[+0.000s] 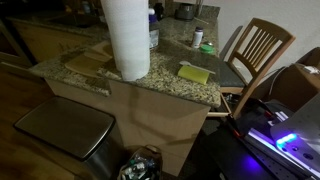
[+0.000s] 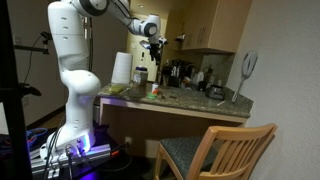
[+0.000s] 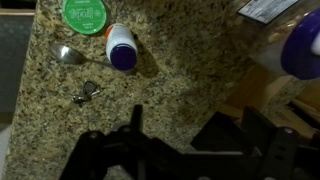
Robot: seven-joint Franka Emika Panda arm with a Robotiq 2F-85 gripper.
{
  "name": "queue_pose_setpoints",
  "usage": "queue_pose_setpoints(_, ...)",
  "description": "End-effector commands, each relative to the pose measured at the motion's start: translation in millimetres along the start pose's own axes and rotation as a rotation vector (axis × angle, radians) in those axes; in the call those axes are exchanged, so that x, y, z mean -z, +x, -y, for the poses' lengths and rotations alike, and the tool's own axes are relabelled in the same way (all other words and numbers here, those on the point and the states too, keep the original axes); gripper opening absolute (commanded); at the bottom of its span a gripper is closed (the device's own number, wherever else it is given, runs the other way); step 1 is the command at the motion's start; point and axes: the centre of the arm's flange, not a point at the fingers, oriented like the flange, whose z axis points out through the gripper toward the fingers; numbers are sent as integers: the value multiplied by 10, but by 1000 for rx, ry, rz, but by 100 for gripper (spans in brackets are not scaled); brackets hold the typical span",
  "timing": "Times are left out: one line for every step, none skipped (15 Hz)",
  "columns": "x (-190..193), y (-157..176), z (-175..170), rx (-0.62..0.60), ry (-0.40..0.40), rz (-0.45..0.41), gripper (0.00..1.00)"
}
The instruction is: Move the can nearer to the paper towel
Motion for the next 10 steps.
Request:
queue_pose_setpoints(-695, 158, -198, -114, -2, -6, 100)
queue_pose_setpoints(-747, 181, -211, -134, -8, -5, 100)
queue_pose_setpoints(-637, 126, -197, -92, -9, 8, 100)
queue_pose_setpoints(-748, 149, -223, -110, -11, 11, 100)
queue_pose_setpoints(-799, 162, -233, -118, -12, 13, 100)
queue_pose_setpoints(-806, 164, -232, -122, -12, 13, 100)
queue_pose_setpoints(-753, 180, -214, -119, -35, 36, 100)
queue_pose_setpoints(-707, 171, -180, -122, -46, 68, 100)
queue_pose_setpoints(-634, 164, -136, -117, -63, 112, 100)
queue_pose_setpoints(-552, 152, -104, -112, -94, 156, 100)
